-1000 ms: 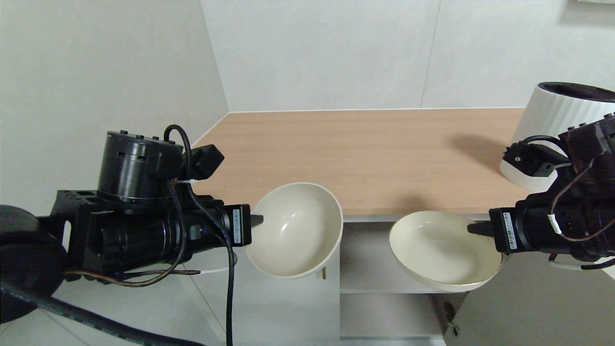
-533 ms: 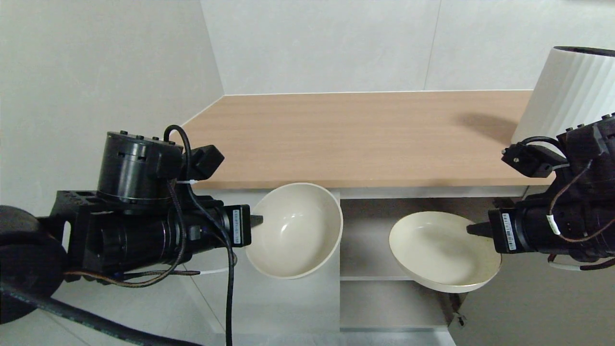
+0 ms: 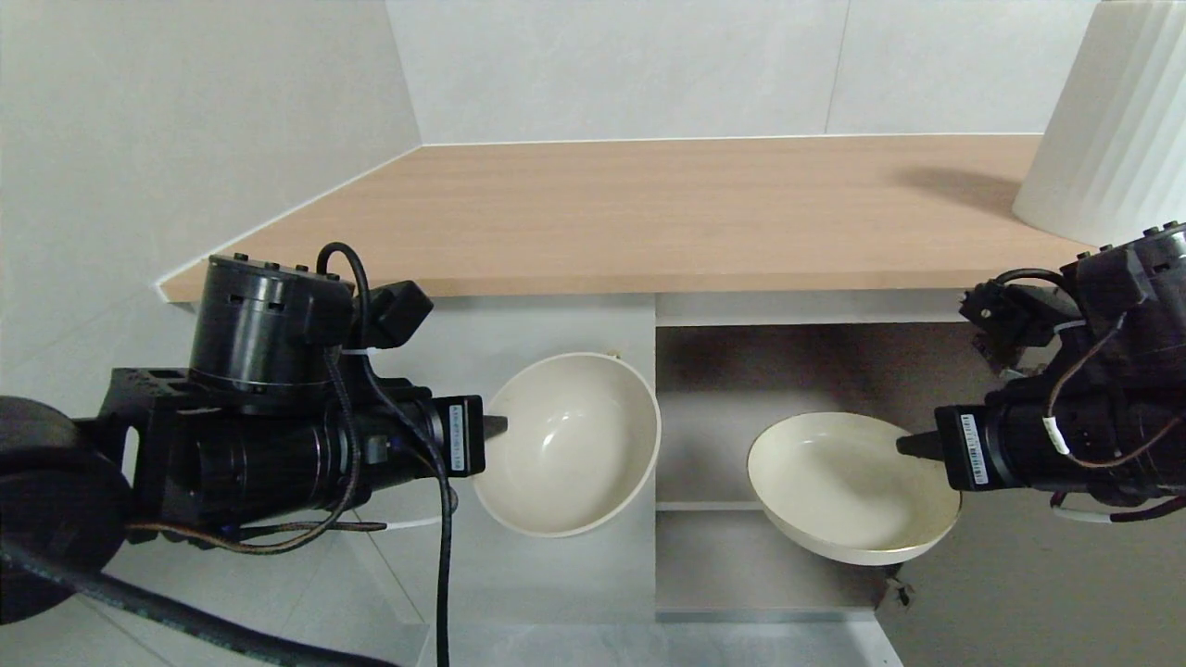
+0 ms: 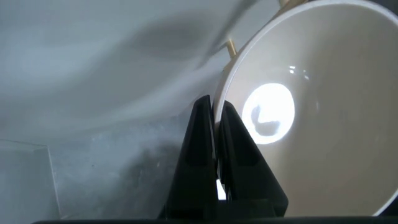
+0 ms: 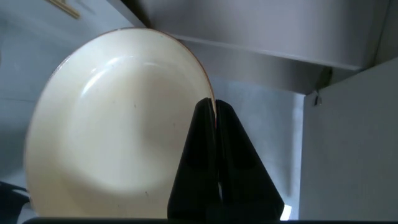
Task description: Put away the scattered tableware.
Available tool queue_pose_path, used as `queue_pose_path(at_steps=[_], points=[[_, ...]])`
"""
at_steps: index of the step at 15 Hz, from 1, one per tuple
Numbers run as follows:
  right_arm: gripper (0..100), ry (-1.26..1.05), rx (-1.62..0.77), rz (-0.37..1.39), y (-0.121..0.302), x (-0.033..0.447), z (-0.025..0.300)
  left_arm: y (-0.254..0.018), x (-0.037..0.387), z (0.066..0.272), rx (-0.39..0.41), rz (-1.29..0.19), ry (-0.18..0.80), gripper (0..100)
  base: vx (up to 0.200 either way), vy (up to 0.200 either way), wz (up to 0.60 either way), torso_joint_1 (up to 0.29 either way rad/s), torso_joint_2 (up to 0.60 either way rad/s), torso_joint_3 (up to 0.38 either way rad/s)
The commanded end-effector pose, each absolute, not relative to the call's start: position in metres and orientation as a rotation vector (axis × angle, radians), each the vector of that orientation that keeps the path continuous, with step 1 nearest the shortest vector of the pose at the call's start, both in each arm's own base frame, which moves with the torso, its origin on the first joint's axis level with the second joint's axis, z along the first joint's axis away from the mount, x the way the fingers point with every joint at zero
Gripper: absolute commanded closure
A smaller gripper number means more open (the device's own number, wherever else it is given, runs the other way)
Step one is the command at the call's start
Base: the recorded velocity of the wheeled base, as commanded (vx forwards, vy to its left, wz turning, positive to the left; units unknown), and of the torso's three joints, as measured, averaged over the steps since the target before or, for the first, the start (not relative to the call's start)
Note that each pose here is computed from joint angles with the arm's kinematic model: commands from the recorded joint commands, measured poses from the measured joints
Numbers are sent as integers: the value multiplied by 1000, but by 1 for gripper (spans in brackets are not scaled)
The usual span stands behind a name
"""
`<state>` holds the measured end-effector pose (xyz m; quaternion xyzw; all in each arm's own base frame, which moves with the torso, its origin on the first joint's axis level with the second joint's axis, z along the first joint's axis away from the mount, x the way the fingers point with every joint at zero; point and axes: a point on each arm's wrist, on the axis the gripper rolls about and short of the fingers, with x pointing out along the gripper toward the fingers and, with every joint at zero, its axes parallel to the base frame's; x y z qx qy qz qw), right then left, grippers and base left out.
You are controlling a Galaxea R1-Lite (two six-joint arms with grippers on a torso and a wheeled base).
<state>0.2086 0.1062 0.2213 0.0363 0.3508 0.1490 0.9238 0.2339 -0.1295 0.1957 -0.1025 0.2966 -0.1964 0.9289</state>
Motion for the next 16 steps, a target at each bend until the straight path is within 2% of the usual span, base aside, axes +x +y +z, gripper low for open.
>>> queue_pose_path(at_steps=[1,4,8,13,16], points=[[100,724,73,305,107,209,220,-130,234,195,-210,-402,610,100,0,0,0,-27,149,115],[100,735,69,302,108,212,217,-130,234,195,-210,-404,610,100,0,0,0,-11,47,28],[100,817,42,283,118,232,192,-131,234,195,-209,-405,612,100,0,0,0,0,0,0],[100,939,-1,241,136,268,131,-131,234,195,-209,-405,612,100,0,0,0,0,0,0],[100,898,9,149,138,299,98,-131,234,195,-208,-407,612,100,0,0,0,0,0,0]])
